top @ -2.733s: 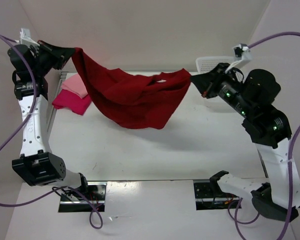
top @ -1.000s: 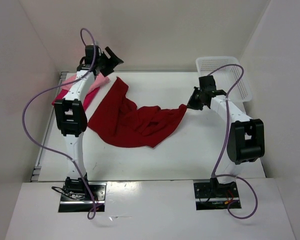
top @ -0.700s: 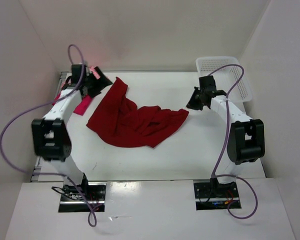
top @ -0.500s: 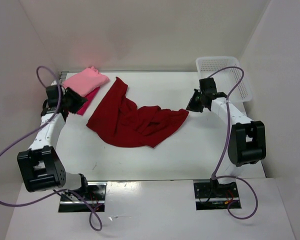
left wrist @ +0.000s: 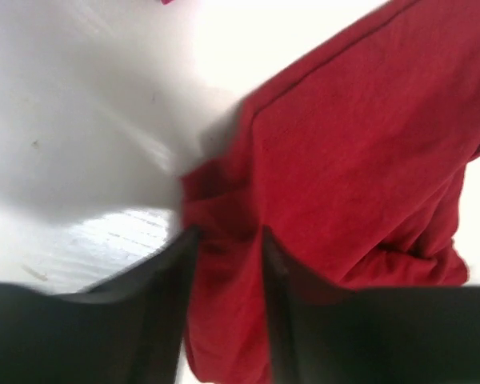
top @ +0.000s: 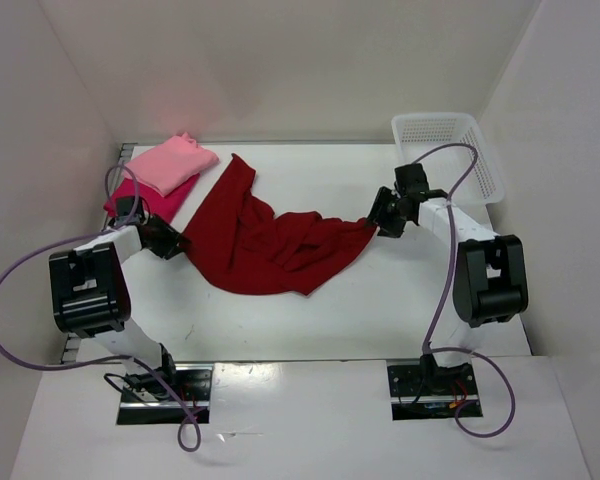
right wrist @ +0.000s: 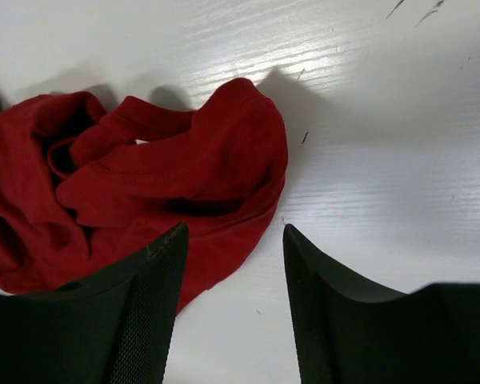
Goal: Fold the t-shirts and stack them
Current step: Flatten out the tshirt
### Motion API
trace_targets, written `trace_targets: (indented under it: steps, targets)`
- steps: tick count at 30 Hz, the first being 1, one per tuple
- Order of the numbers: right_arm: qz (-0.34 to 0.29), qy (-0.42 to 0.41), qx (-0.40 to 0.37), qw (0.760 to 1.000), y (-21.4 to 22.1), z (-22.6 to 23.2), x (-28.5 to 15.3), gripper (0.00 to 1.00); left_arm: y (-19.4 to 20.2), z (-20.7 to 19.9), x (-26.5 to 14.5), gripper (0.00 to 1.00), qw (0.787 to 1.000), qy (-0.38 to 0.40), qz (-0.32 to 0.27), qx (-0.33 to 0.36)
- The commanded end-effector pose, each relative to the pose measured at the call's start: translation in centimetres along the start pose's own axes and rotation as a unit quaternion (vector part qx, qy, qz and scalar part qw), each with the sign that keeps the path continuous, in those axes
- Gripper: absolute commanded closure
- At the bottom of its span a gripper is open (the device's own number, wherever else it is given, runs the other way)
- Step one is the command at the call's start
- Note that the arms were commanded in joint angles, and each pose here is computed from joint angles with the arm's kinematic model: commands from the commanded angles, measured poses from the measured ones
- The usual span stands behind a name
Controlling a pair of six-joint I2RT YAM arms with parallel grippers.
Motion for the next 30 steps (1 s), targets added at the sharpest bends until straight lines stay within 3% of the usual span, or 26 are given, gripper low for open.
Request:
trace_targets:
  steps: [1,3,5,7,10,14,15,16,18,21,22,25,26,28,30]
  targets:
    - [0.0,-0.017,-0.018,1.0,-0.6,1.0,0.6,0.43,-1.0,-1.5,0.3,0.63,0.999,0.041,-0.006,0.01]
    - [0.004,-0.018,-0.027,0.999,-0.7,1.6,0.5,0.43,-0.7,-1.3,0.3,0.76,0.999,0.035,0.0,0.008]
    - [0.003,-0.023,-0.044,0.999,-0.5,3.2,-0.1,0.63,-0.6,-1.6,-0.7,0.9,0.999,0.035,-0.001,0.013]
    - [-0.009,-0.024,-0.075,0.997,0.6,5.2,-1.0,0.79,-0.9,-2.5,-2.3,0.96,0.998,0.047,-0.014,0.024]
    - [-0.023,-0.012,-0.137,0.99,2.5,7.7,-1.9,0.94,-1.0,-3.7,-4.8,0.97,0.997,0.061,-0.022,0.036]
    - [0.029,-0.039,-0.191,0.98,6.2,10.3,-0.6,0.9,0.3,-3.4,-6.9,1.0,0.998,0.04,0.009,0.039]
    - [0.035,-0.042,-0.199,0.978,6.6,11.2,0.0,0.85,0.1,-3.9,-7.7,1.0,0.998,0.041,0.007,0.044]
    - [0.042,-0.052,-0.216,0.974,7.8,12.4,0.1,0.7,0.9,-3.5,-8.4,1.0,0.998,0.029,0.021,0.043]
    - [0.029,-0.053,-0.232,0.971,8.4,14.6,0.4,0.56,1.7,-3.5,-10.2,1.0,0.999,0.025,0.026,0.04]
    - [0.034,-0.01,-0.239,0.97,9.1,14.0,1.9,0.48,2.6,-3.5,-11.9,0.86,0.998,0.017,0.042,0.035]
    - [0.042,-0.002,-0.233,0.971,9.4,13.7,2.2,0.45,2.5,-3.3,-12.1,0.64,0.998,0.007,0.038,0.041]
    - [0.038,0.027,-0.23,0.972,9.6,12.5,3.0,0.4,2.7,-2.9,-12.3,0.32,0.998,-0.006,0.039,0.044]
    - [0.039,0.034,-0.225,0.973,9.6,12.3,3.0,0.4,2.5,-3.1,-12.5,0.13,0.998,-0.003,0.036,0.046]
    - [0.042,0.047,-0.222,0.973,9.9,11.8,3.5,0.4,1.9,-3.6,-12.3,0.01,0.999,0.01,0.019,0.048]
    - [0.04,0.053,-0.217,0.974,10.1,11.4,3.7,0.39,0.7,-4.1,-11.8,0.0,0.998,0.022,-0.016,0.059]
Point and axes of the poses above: each gripper's point midway between its finger pads, its own x axis out along the fingers, its own z axis along the line the jaws close on, y = z × x, the point moved 5 cm from there along -x, back along the fingers
